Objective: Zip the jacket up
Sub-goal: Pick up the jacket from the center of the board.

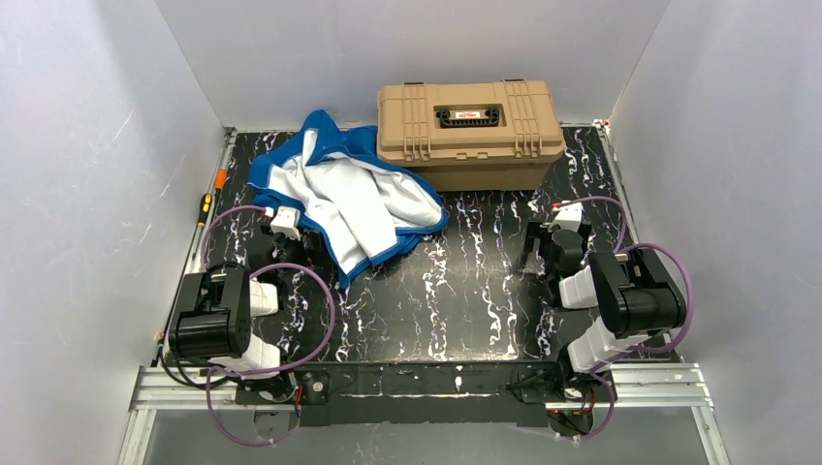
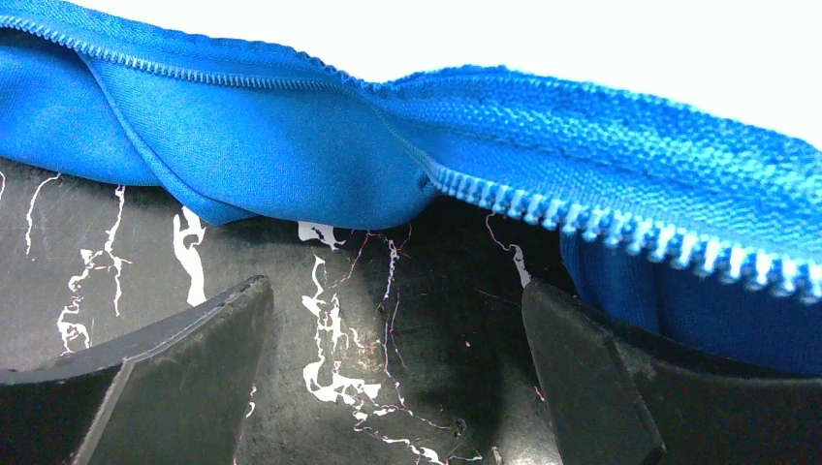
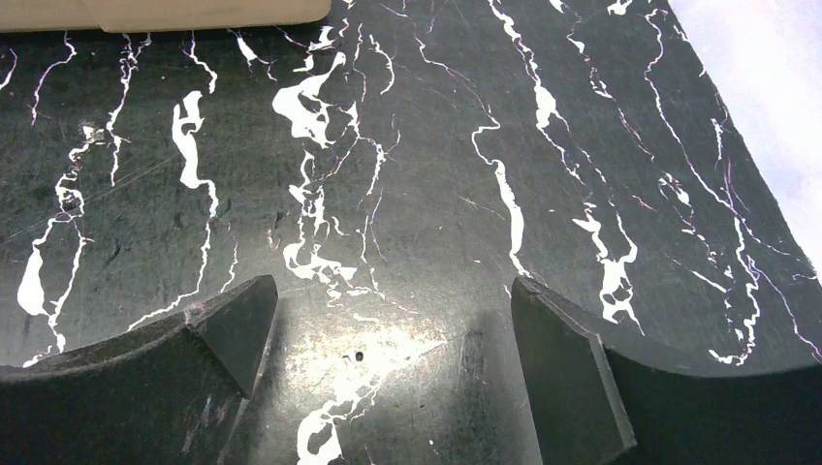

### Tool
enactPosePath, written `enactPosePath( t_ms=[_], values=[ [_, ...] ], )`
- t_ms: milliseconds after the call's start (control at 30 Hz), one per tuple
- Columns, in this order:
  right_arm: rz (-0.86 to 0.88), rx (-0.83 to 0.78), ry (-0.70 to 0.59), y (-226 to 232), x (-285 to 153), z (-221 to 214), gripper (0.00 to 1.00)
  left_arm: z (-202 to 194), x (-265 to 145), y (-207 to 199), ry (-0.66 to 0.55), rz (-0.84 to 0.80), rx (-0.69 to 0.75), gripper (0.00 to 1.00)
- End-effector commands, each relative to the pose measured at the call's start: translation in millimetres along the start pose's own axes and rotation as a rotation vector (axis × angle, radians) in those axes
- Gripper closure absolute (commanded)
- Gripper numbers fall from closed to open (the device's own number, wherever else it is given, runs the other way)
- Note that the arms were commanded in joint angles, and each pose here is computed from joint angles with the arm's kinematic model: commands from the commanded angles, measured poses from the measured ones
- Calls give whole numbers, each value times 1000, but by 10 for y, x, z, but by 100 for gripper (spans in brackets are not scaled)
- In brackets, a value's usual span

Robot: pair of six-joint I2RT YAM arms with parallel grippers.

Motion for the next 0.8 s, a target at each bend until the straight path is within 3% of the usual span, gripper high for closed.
enactPosePath(
  t_ms=[0,200,300,400,533,633,767],
  values=[
    [-51,25,-75,-46,29,129,0,100,29,9,-34,-10,24,1],
    [-143,102,-64,-199,-52,541,0,164,18,49,-45,14,-11,1],
    [-163,275,-80,-239,-146,765,0,362,-14,71,-5,54,-96,1],
    [-272,605,15,-255,-119,919,0,788,8,46,91,66,-109,1],
    [113,540,-55,-64,-155,1267,0,1199,-107,-81,275,21,-109,1],
    [156,362,-51,204,-295,1455,0,1538,-240,-188,388,-7,-114,1],
    [320,216,-96,629,-513,1585,0,1895,-460,-313,370,-17,-126,1]
  ],
)
Point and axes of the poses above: each gripper's point midway between its finger pads, its own x axis out along the fingers, its own y axis along the line the jaws close on, z = x × y, the point moved 10 cm from there along -x, back along the fingers, and after that the axes turned 11 degrees about -x, right-handed, at the moved point
